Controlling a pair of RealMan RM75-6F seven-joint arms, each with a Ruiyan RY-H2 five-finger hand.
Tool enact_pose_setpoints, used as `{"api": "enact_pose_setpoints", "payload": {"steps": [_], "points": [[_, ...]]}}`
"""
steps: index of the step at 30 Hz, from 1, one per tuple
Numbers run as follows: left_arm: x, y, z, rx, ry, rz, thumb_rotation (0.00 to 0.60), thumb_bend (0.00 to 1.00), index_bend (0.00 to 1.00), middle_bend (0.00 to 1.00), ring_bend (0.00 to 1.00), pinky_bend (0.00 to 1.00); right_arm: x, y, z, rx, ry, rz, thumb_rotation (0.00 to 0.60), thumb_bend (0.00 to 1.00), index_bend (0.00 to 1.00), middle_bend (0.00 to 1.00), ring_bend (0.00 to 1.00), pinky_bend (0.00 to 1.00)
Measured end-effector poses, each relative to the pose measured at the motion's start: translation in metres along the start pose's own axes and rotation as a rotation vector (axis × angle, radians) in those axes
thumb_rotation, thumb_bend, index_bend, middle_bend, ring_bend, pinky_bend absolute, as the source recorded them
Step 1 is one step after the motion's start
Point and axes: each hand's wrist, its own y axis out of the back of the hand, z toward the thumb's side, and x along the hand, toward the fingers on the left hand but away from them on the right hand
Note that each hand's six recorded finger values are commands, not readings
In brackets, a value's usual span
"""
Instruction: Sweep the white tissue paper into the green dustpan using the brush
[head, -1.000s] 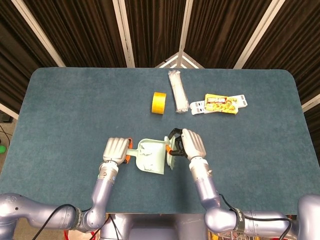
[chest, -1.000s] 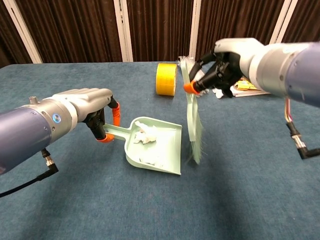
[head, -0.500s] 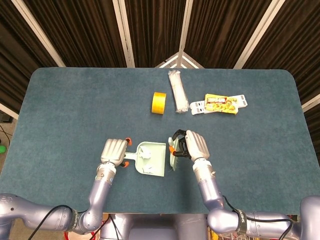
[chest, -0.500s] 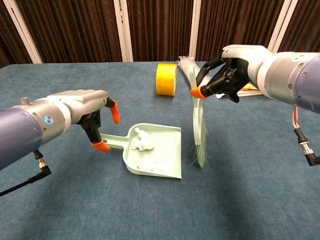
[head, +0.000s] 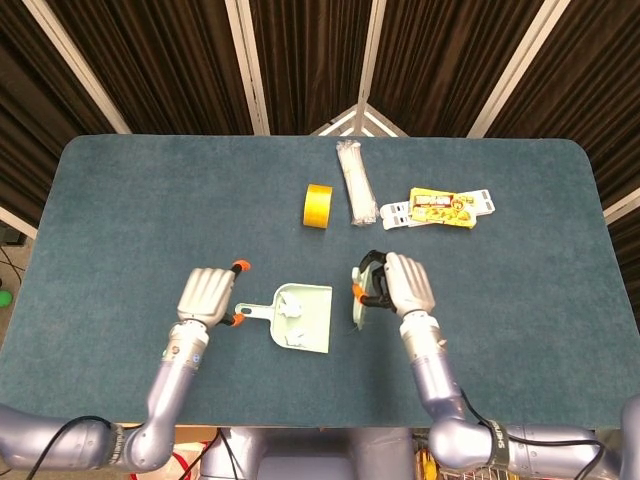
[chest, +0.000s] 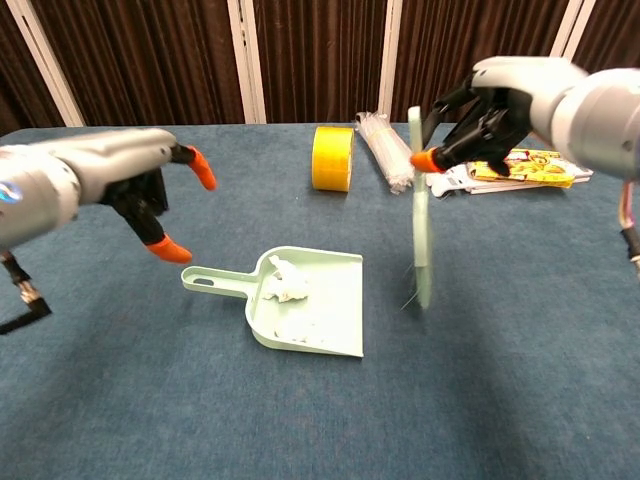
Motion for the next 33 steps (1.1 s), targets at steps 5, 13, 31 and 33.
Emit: {"api": "enact_pose_setpoints", "payload": {"steps": [5,13,31,33], "points": [[-0.017,0.026,-0.034,-0.011,0.004,0.075,0.600,0.00,0.09,0.59,0.64,0.79,0.002,0.026,-0.020,0.108,-0.011,-0.073,0.600,0.41,0.86,0.86,0.92,0.80],[-0.045,0.044,-0.079,-0.032,0.033,0.126,0.600,0.00,0.03,0.14,0.19,0.28,0.007,0.043,-0.045,0.302,-0.013,-0.145,0.600,0.41,0.86,0.86,0.92,0.80],[-0.107,0.033,-0.156,-0.100,0.082,0.140,0.600,0.00,0.00,0.02,0.04,0.14,0.022,0.056,-0.123,0.867,-0.089,-0.245,0.600,0.41,0.42,0.60,0.66,0.69],[-0.111,0.031,-0.159,-0.102,0.085,0.135,0.600,0.00,0.00,0.00,0.01,0.09,0.026,0.046,-0.125,0.875,-0.075,-0.218,0.600,0.41,0.22,0.44,0.49,0.57]]}}
